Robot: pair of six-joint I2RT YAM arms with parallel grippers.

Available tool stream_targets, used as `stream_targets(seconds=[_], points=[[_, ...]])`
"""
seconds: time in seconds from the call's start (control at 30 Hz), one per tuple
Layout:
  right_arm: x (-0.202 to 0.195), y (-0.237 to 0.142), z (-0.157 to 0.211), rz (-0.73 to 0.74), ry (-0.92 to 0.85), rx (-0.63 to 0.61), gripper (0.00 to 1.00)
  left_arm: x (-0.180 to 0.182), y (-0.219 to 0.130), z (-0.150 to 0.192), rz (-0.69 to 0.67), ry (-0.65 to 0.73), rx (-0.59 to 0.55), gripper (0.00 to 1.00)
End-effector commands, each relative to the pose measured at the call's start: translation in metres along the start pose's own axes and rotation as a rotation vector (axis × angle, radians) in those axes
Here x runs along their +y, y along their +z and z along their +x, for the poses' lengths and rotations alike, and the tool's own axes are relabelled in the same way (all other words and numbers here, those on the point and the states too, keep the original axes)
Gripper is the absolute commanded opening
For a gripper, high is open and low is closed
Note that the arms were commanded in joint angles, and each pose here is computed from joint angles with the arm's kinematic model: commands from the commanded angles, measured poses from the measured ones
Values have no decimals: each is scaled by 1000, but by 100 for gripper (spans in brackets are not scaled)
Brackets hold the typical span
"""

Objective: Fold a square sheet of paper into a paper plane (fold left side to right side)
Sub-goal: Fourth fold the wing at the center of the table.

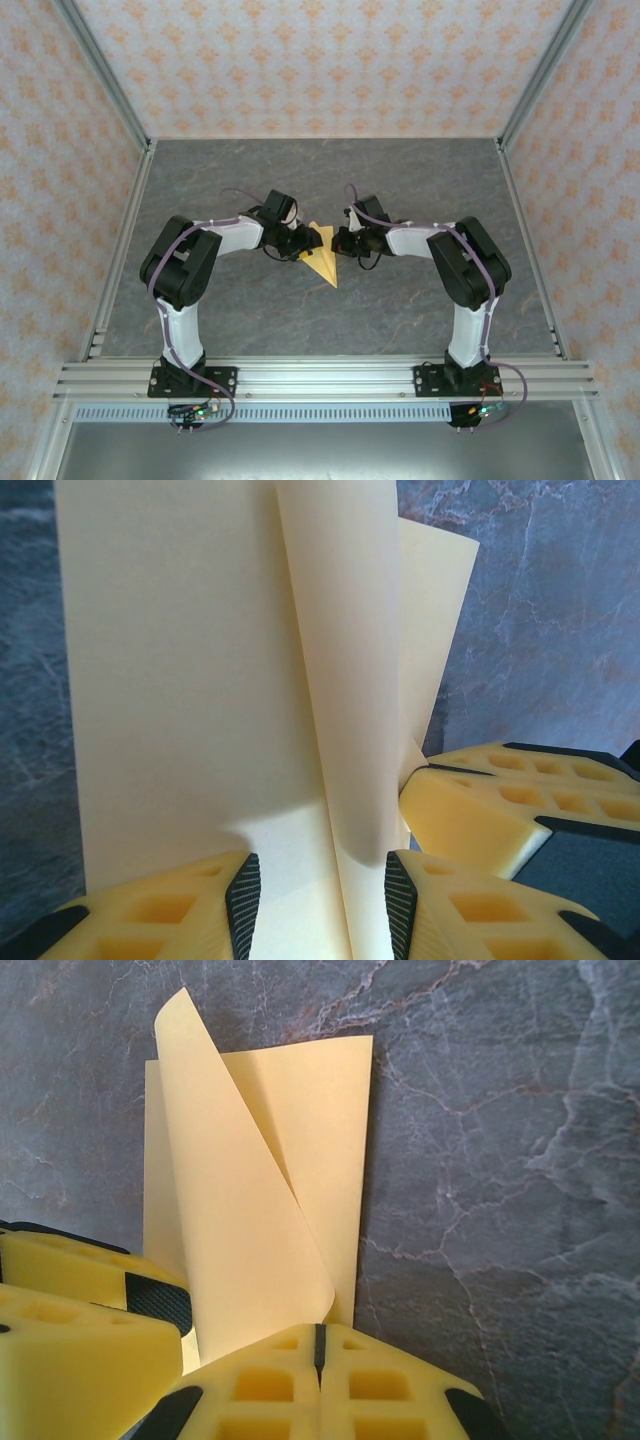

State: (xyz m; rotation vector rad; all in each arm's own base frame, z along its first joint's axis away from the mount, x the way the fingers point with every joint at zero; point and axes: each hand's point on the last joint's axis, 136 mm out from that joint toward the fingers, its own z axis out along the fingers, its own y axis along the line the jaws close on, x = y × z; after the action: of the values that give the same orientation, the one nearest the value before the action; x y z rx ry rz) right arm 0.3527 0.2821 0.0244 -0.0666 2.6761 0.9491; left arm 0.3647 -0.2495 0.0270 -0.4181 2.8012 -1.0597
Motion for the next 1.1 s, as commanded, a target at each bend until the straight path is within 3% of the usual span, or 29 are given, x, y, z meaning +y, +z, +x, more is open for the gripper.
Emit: stream_targets(seconds=[0.0, 1.07], points=[[16, -8, -12, -13, -44, -37, 4, 19, 7, 5, -68, -7, 11, 41], [-2, 5, -5, 60, -37, 8, 4, 17, 6, 5, -66, -6, 16, 41]])
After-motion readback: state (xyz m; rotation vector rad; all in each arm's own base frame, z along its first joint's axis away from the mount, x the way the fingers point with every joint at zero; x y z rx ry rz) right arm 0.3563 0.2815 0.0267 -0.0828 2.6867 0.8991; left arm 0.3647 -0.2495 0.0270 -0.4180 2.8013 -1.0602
